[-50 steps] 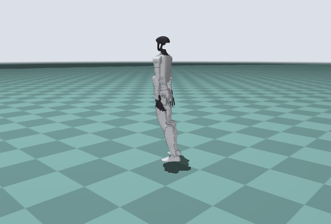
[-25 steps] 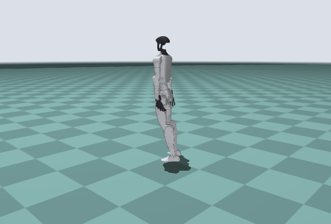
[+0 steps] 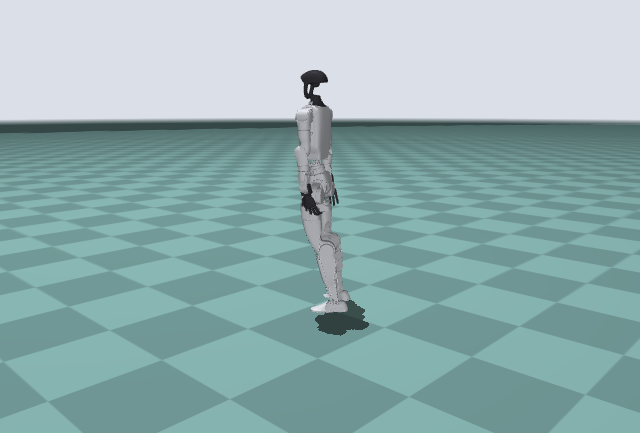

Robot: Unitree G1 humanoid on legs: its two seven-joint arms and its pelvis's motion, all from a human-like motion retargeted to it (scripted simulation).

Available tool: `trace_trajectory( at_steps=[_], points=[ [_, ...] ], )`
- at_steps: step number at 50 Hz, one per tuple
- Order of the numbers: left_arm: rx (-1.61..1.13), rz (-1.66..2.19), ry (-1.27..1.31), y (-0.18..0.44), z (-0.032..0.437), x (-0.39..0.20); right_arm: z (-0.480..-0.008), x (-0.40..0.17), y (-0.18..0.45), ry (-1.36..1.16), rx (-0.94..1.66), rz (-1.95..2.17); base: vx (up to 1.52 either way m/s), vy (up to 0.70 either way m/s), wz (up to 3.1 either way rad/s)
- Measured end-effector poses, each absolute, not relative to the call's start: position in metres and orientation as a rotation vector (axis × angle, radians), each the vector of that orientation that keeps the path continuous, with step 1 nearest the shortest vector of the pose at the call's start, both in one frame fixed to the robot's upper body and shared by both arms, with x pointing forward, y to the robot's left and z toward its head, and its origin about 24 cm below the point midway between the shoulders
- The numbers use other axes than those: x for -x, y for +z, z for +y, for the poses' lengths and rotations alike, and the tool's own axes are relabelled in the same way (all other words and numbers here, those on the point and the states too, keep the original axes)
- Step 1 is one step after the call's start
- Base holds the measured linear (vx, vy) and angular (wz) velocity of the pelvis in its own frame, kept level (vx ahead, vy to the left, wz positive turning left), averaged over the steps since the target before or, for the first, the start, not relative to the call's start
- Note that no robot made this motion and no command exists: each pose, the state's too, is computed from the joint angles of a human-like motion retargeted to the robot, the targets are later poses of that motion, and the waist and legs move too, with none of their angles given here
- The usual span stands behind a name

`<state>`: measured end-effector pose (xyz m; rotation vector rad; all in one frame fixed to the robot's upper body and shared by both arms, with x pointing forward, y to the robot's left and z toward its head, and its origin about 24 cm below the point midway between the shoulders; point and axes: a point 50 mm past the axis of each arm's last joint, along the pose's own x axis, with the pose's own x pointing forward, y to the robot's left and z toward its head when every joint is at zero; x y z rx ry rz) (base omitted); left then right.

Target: In place motions

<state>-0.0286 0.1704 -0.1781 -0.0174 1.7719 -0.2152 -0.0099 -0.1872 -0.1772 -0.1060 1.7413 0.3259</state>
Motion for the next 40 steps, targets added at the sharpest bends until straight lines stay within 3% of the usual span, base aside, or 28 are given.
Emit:
trace_trajectory(
  at_steps=[40],
  points=[
    [0.026, 1.776, -0.204, -0.178, 0.1702, 0.0294, -0.186, 0.011, -0.1772, 0.337, 0.115, 1.746, 0.0, 0.0, 0.0]
  ],
)
